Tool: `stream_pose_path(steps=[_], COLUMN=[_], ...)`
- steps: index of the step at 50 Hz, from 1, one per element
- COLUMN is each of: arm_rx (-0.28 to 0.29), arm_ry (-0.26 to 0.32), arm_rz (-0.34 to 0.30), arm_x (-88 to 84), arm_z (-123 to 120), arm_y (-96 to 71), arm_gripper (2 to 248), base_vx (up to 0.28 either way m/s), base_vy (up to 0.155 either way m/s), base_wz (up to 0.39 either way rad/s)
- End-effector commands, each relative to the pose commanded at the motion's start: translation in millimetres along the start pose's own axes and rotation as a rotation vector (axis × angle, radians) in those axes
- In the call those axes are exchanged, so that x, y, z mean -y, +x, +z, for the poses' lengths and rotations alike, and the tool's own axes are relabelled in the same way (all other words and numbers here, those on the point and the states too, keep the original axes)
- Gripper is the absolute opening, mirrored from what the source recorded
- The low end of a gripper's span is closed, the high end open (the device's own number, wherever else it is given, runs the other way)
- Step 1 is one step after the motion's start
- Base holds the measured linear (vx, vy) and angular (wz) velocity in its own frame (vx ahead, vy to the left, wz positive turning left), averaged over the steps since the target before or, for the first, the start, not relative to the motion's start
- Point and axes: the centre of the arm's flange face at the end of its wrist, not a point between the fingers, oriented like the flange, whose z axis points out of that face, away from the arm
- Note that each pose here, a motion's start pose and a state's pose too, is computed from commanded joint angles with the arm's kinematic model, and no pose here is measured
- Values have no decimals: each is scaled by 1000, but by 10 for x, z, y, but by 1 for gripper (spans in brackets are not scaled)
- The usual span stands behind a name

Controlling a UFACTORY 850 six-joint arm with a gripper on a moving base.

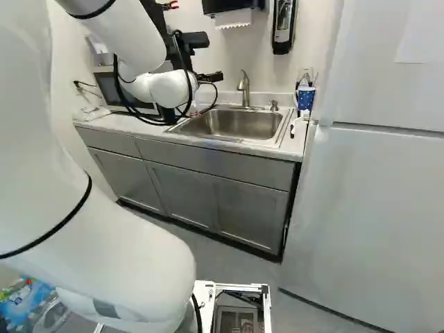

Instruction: Rinse the cup and place it in the tray

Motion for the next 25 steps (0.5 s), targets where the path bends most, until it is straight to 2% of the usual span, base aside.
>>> stream_pose_path(steps=[20,25], arm_rx=[0,0], arm_ry=[0,0], arm_rz=[0,0], arm_x=[0,0], arm_z=[0,0], arm_y=[0,0], arm_gripper=[247,247], base_vx=[55,63], base_vy=[-75,-109], base_wz=[200,60])
